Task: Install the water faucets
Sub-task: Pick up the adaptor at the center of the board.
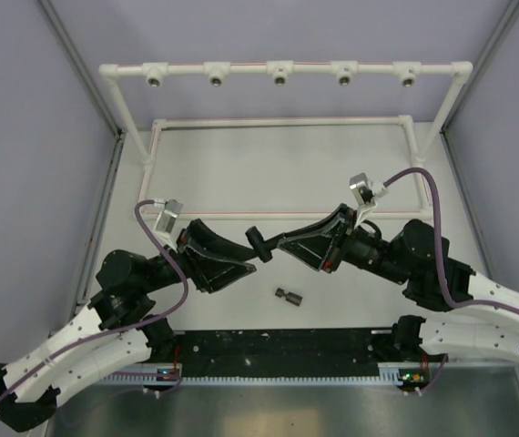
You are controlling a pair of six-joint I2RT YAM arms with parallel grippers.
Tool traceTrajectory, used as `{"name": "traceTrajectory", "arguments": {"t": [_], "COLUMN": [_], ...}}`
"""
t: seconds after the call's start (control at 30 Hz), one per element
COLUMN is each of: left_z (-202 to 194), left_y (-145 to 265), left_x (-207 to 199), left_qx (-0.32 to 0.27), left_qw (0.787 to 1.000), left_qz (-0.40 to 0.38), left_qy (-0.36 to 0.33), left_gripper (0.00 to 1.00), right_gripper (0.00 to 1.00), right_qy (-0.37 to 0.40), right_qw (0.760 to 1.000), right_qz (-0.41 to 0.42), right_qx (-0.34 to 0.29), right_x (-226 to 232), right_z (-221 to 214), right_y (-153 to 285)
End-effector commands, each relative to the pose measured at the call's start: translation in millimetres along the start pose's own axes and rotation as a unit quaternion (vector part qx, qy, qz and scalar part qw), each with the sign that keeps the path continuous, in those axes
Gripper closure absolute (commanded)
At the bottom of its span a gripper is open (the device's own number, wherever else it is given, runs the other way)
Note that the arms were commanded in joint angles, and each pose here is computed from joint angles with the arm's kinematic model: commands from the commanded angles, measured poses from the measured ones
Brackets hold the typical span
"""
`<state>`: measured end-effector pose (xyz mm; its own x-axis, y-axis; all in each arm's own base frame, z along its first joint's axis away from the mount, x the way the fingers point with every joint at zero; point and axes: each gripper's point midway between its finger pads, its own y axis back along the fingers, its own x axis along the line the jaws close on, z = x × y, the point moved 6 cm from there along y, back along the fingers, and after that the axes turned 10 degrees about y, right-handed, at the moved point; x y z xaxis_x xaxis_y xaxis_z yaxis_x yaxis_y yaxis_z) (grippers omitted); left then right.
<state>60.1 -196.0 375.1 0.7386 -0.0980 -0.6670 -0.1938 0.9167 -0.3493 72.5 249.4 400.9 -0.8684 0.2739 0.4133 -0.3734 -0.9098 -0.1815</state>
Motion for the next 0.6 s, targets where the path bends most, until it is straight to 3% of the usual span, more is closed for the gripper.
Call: {"name": "traceTrajectory", "arguments": {"t": [0.0, 0.4, 0.57], "left_z": [6, 14, 15], "left_y": [-6, -1, -3], "left_x": [-6, 11, 12], "left_qx": [-0.009, -0.075, -0.094], "left_qw": [1.000, 0.996, 0.995], "left_qz": [-0.014, 0.037, 0.020], "left_qy": [0.004, 0.013, 0.031], "left_gripper": [0.50, 0.52, 0.51], "right_gripper": [1.00, 1.00, 1.00], "right_qy": [0.008, 0.009, -0.001], "right_qw": [0.998, 0.996, 0.996], "right_qz": [0.059, 0.067, 0.063], "right_qx": [-0.014, -0.050, -0.059], "right_x": [16, 19, 17], "right_z": [9, 21, 18], "right_y": [-3, 6, 3]}}
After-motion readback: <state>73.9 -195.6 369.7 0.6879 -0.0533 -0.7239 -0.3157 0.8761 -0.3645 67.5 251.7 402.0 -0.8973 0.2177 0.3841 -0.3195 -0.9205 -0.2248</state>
